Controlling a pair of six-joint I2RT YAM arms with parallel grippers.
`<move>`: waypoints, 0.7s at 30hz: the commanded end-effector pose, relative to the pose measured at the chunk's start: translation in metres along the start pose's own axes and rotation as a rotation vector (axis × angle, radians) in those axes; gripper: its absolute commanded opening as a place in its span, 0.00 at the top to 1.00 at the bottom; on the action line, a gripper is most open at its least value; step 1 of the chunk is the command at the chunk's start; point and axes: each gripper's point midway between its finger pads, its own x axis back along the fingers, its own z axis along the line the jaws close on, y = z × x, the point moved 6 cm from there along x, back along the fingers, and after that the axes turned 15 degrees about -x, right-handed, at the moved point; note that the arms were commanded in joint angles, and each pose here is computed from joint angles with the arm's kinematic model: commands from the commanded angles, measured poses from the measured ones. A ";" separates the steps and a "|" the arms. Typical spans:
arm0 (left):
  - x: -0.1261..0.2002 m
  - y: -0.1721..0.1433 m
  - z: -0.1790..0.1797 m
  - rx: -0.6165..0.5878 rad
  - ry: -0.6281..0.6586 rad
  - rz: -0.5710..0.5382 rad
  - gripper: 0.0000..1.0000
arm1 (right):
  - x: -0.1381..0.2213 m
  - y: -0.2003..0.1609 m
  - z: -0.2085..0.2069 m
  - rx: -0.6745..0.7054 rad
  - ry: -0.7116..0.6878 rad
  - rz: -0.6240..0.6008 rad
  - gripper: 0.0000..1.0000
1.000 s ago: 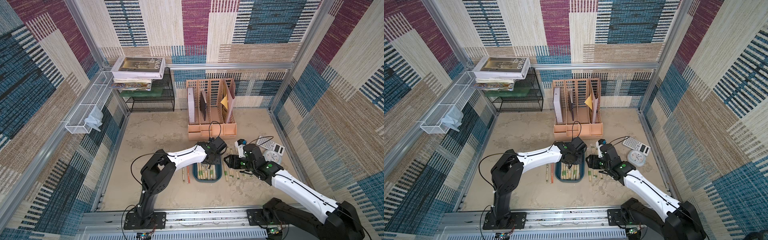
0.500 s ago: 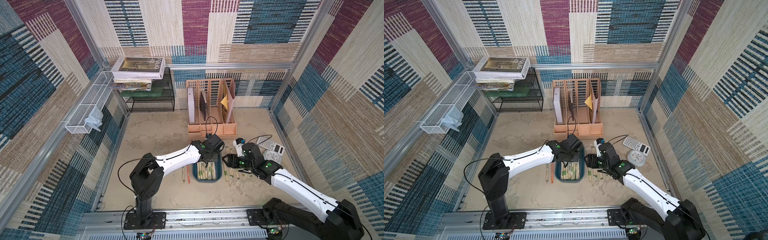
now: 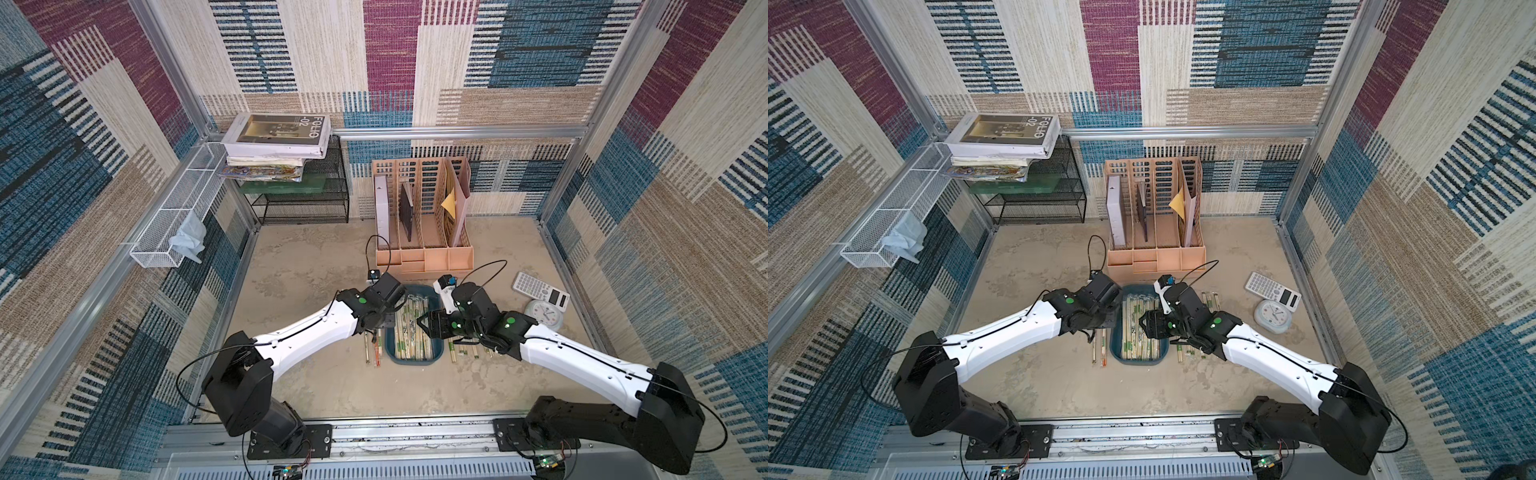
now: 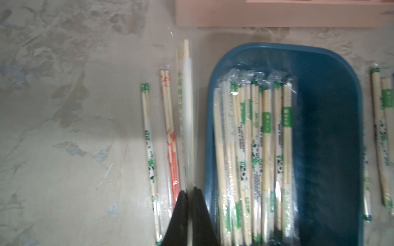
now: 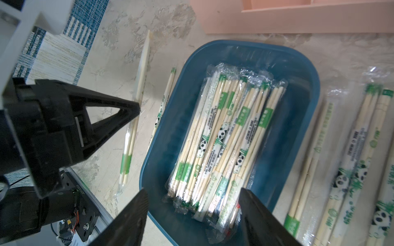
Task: Take the paired disposable chopsticks out of the storage box
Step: Place the paired disposable chopsticks at the center of the board.
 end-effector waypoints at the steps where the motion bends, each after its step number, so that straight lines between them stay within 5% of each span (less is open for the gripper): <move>1: -0.005 -0.011 0.024 0.010 0.081 0.012 1.00 | -0.005 0.002 0.011 0.007 0.012 -0.023 0.30; 21: -0.056 -0.032 0.042 0.027 0.131 0.130 0.98 | -0.014 -0.007 0.011 0.014 -0.021 -0.005 0.30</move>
